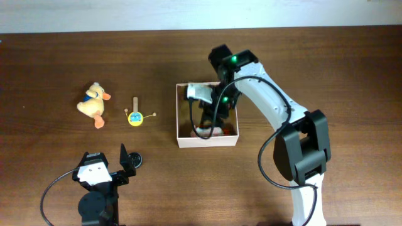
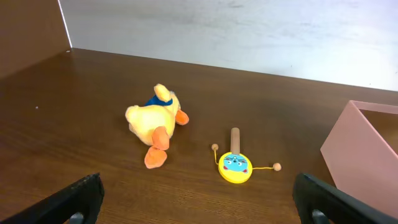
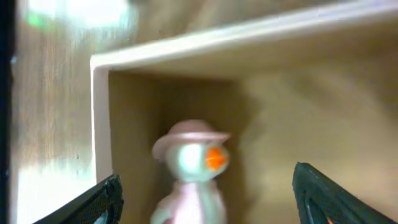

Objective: Pack container

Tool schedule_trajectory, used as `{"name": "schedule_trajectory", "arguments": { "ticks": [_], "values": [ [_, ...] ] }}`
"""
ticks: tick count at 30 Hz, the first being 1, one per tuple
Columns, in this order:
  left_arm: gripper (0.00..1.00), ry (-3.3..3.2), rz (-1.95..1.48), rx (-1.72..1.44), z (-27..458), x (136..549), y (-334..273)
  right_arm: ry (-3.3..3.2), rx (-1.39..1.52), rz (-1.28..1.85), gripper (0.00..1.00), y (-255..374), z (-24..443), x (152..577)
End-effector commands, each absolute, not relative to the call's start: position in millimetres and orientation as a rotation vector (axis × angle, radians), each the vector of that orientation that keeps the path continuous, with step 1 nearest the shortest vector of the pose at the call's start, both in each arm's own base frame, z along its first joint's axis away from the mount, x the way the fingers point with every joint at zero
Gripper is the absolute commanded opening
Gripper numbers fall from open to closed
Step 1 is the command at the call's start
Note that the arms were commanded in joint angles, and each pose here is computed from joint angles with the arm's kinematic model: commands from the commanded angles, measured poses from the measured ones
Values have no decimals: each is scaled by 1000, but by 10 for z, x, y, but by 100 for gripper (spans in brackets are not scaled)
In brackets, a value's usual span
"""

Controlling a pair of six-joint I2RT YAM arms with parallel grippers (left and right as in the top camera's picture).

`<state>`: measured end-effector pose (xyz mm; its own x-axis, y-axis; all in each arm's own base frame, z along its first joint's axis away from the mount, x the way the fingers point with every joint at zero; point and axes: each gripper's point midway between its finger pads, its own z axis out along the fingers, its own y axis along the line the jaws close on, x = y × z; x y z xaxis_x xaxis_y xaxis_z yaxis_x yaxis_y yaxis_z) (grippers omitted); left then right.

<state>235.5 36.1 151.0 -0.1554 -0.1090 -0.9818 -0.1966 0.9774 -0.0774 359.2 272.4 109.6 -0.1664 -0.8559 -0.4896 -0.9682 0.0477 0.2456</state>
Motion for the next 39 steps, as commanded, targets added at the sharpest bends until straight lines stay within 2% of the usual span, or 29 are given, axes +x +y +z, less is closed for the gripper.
{"name": "schedule_trajectory", "arguments": {
  "ticks": [1,4,6,10,14,18,24,30,33,39],
  "values": [
    [99,1727,72,-210,1505,2360,334,1998,-1793,747,78,2860,1642,3772],
    [99,1727,72,-210,1505,2360,334,1965,-1727,685,84,2890,1954,3940],
    [99,1727,72,-210,1505,2360,334,1985,-1649,592,99,2832,2155,4118],
    [99,1727,72,-210,1505,2360,334,2140,-1336,285,99,2432,2397,4688],
    [99,1727,72,-210,1505,2360,334,2275,-961,-9,99,1779,2479,5191],
    [99,1727,72,-210,1505,2360,334,2379,-479,-212,99,1029,2549,5454],
    [99,1727,72,-210,1505,2360,334,2392,121,-236,99,141,2593,5553],
    [99,1727,72,-210,1505,2360,334,2363,533,-200,99,-563,2462,5520],
    [99,1727,75,-210,1506,2359,337,2387,643,-174,98,-776,2314,5471],
    [99,1701,191,-214,1574,2341,474,2455,647,-73,99,-754,2140,5446]
  ]
}}
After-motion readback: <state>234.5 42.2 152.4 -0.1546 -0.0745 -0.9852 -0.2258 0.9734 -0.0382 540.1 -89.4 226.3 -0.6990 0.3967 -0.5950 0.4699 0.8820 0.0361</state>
